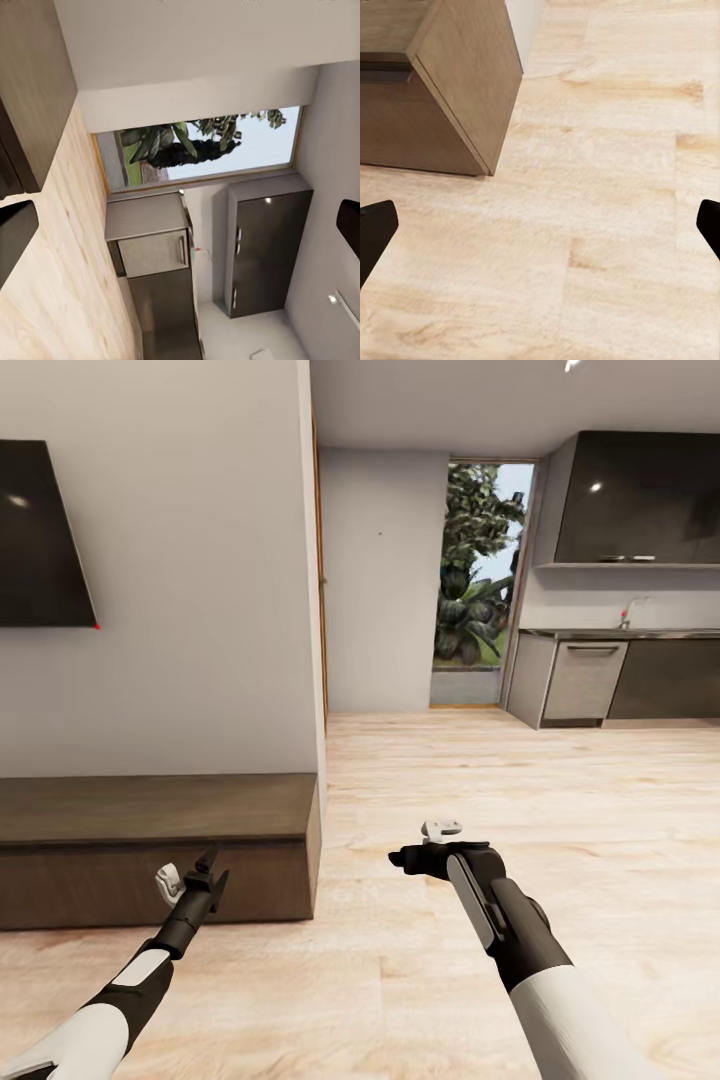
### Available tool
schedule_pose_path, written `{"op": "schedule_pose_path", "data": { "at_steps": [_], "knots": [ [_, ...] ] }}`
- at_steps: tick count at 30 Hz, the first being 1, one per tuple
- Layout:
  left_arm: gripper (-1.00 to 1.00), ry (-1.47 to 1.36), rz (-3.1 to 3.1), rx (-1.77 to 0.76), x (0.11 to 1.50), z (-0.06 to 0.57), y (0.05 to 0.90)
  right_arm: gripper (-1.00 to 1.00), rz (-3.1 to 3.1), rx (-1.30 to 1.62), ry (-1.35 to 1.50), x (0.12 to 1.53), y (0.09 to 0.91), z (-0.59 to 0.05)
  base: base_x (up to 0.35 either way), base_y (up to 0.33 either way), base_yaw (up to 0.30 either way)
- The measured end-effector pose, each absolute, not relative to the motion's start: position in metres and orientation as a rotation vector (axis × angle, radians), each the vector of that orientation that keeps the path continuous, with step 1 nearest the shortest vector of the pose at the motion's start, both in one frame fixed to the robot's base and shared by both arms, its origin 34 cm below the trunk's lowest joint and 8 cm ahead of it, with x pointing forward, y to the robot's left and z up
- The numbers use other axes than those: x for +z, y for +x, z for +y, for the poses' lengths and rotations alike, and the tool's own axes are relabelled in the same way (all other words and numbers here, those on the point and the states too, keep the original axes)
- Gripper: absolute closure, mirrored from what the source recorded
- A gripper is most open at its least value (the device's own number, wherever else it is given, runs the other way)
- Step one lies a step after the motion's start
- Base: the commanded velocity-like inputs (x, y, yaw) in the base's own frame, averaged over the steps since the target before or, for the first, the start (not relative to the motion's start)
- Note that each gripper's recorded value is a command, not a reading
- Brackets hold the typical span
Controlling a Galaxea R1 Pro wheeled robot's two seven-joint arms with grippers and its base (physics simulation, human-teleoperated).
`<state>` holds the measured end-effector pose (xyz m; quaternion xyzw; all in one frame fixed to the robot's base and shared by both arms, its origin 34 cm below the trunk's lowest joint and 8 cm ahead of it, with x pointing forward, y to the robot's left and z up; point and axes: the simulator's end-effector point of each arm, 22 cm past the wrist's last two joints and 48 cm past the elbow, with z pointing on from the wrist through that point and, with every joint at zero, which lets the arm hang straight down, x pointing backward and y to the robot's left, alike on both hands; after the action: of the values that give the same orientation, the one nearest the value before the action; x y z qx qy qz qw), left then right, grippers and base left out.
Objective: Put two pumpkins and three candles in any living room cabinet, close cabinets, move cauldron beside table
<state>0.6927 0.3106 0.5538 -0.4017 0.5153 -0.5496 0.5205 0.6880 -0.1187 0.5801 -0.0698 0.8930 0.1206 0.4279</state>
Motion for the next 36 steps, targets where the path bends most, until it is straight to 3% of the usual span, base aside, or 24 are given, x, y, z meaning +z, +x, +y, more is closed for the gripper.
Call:
{"op": "schedule_pose_path", "data": {
  "at_steps": [36],
  "knots": [
    [-1.00, -0.970, 1.241, -1.304, 0.5502, 0.3110, 0.6925, -1.00, 2.231, 0.299, -0.174, 0.5796, 0.6880, -0.1189, 0.049, -0.010, 0.000]
  ]
}}
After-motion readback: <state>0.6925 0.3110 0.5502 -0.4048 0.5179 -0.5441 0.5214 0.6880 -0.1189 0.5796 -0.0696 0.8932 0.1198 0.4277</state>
